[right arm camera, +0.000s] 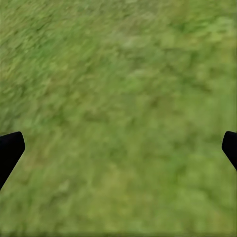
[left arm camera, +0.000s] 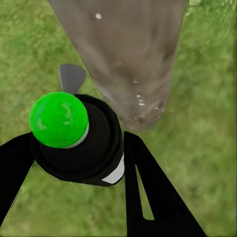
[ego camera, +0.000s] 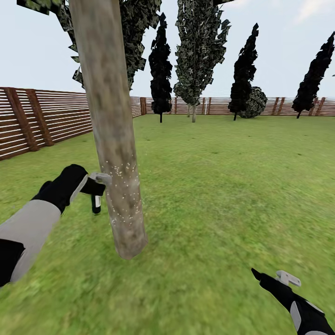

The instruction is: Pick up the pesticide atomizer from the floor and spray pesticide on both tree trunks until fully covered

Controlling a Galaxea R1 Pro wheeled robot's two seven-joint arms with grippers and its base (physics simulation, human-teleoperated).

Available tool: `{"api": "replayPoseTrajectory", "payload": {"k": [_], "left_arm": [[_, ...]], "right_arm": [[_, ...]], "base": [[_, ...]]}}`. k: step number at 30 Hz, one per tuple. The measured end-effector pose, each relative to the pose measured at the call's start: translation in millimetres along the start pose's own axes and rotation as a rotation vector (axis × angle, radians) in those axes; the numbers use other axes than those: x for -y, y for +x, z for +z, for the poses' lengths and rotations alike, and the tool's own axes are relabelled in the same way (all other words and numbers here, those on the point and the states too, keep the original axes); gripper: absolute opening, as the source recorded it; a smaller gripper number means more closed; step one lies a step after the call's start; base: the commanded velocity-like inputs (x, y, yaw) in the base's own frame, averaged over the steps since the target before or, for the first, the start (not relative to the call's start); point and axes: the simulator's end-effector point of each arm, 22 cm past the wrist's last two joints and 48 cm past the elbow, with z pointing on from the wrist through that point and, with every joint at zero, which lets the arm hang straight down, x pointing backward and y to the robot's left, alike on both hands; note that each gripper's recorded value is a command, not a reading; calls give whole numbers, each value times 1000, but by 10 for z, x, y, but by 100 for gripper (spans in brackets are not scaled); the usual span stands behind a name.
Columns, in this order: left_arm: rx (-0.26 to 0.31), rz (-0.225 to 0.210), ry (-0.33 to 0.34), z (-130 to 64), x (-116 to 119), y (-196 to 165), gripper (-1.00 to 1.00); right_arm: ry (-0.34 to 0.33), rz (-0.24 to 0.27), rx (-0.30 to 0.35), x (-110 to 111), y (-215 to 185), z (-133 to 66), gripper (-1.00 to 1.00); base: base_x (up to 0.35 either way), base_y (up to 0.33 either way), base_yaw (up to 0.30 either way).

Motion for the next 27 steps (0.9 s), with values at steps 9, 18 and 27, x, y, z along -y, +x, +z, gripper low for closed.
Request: {"api": "replayPoseTrajectory", "payload": {"k": [9,18,27], "left_arm": [[51,-26,-69,-552,-423,-795,-100],[98,-16,-110,-1016,-550,-1321,-100],[67,-44,-54,-1221,-597,-1409,-100]], "right_arm": [[0,0,0,-2,0,0,100],[0,0,0,3,-1,0,100],[1,0,0,4,-1,0,100]], "base": [[0,0,0],[0,0,0],[0,0,0]]}}
